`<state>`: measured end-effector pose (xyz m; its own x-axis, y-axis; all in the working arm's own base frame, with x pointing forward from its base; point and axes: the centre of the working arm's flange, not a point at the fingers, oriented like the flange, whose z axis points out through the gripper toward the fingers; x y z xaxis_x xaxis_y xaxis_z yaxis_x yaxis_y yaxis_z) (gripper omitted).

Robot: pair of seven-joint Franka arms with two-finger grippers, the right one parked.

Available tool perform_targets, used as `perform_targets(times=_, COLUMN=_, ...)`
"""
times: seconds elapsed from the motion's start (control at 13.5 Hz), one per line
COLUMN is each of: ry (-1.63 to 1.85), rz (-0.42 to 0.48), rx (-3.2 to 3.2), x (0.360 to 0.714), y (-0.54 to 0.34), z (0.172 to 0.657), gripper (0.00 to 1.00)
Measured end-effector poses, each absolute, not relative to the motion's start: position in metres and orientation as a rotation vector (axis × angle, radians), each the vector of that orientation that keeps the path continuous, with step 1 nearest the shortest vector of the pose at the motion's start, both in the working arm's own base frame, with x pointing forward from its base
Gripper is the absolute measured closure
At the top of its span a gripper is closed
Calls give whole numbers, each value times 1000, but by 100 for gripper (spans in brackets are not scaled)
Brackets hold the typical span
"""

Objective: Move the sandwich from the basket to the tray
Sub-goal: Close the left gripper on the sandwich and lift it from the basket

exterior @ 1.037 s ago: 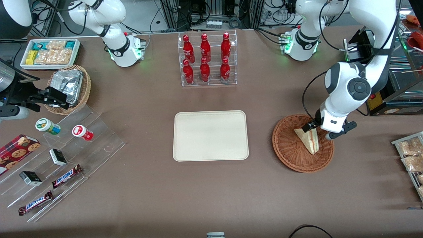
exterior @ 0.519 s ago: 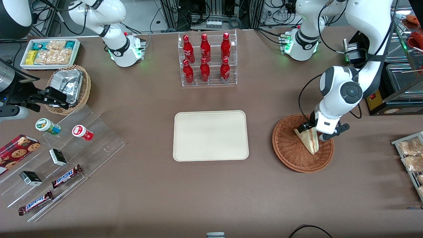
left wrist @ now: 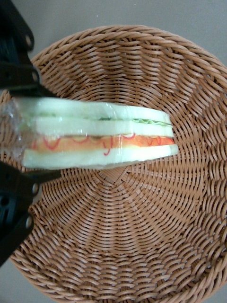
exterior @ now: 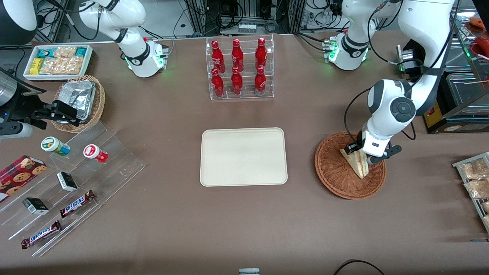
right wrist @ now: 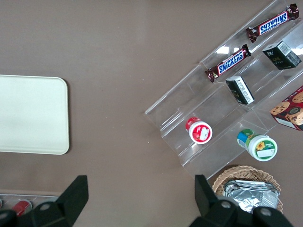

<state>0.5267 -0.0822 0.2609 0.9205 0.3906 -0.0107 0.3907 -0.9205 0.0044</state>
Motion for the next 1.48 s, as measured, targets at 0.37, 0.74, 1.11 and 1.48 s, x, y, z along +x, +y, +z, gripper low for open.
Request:
perform_targets(times=0.37, ry=512, rz=-48, rx=3159, x=525, y=-81, z=267, gripper=76)
perform_targets(times=0.74, ry=519, rz=-109, rx=3206, x=528, y=-77, z=319, gripper=86)
perform_targets(times=1.11, ry=471, rz=-173, rx=3250, x=535, y=-101, z=383, gripper=86)
perform_targets(times=1.48, ry=296, rz=-94, rx=3230, x=530, y=-172, z=421, gripper=86)
